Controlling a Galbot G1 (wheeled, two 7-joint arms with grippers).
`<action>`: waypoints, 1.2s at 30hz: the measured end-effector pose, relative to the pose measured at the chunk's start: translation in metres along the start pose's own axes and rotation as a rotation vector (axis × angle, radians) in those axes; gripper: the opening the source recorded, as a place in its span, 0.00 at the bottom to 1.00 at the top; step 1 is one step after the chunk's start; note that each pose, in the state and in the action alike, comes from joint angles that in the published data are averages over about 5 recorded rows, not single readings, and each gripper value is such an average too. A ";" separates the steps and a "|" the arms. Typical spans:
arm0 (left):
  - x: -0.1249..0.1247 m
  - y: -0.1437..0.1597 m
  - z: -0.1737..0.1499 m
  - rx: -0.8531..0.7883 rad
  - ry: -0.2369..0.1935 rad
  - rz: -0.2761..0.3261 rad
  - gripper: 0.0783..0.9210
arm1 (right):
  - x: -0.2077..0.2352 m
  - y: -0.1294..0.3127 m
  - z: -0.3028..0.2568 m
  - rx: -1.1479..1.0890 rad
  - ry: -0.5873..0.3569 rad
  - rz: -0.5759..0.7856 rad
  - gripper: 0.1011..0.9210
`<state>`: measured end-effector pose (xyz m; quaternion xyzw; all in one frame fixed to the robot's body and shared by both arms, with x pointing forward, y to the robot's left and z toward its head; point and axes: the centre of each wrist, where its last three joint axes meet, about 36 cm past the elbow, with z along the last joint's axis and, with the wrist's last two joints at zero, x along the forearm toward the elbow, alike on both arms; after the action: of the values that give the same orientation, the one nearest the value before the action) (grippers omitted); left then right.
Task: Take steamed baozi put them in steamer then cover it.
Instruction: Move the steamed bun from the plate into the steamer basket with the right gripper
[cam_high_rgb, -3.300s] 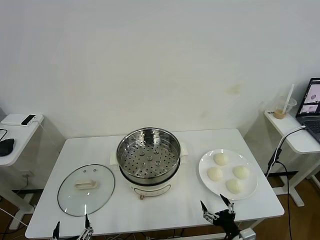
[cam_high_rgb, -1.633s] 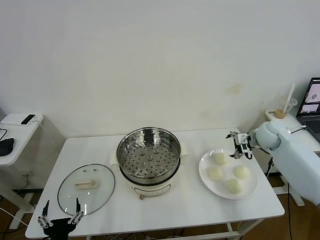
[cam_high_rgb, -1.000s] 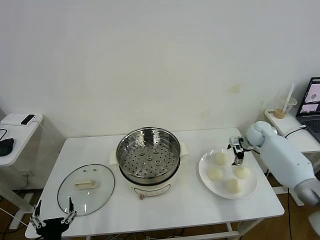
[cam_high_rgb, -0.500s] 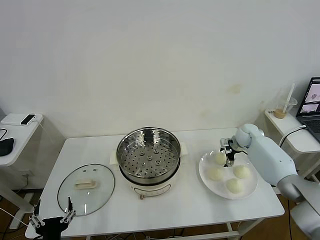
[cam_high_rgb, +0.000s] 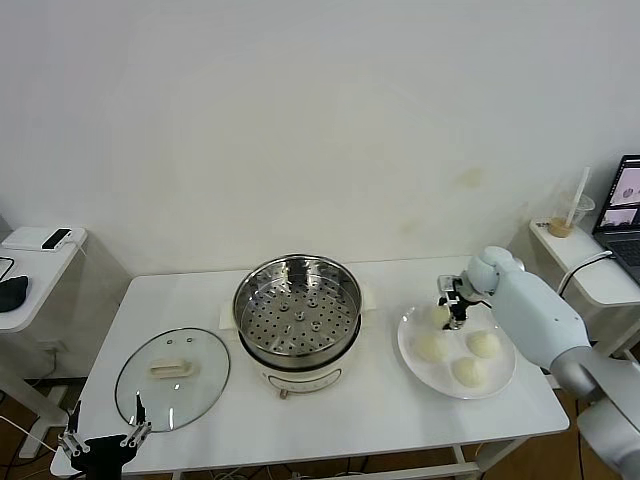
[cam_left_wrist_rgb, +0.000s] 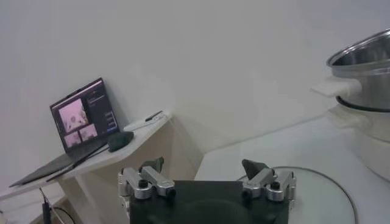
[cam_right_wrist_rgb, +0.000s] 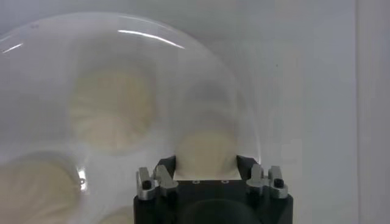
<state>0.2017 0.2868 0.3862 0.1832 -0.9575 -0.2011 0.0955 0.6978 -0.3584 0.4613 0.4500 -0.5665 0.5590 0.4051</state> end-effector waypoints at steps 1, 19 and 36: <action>0.000 0.000 0.000 0.000 0.000 0.000 0.88 | 0.004 -0.001 0.001 0.000 -0.001 0.000 0.66; -0.005 -0.004 0.003 0.013 -0.001 0.019 0.88 | 0.130 -0.025 -0.016 0.070 -0.129 0.083 0.66; -0.016 0.004 0.002 0.013 -0.013 0.003 0.88 | 0.208 -0.063 -0.146 0.305 -0.320 0.168 0.66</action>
<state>0.2150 0.2972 0.3841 0.1814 -0.9597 -0.1957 0.0883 0.6963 -0.2224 0.6854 0.5403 -0.5678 0.5914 0.1893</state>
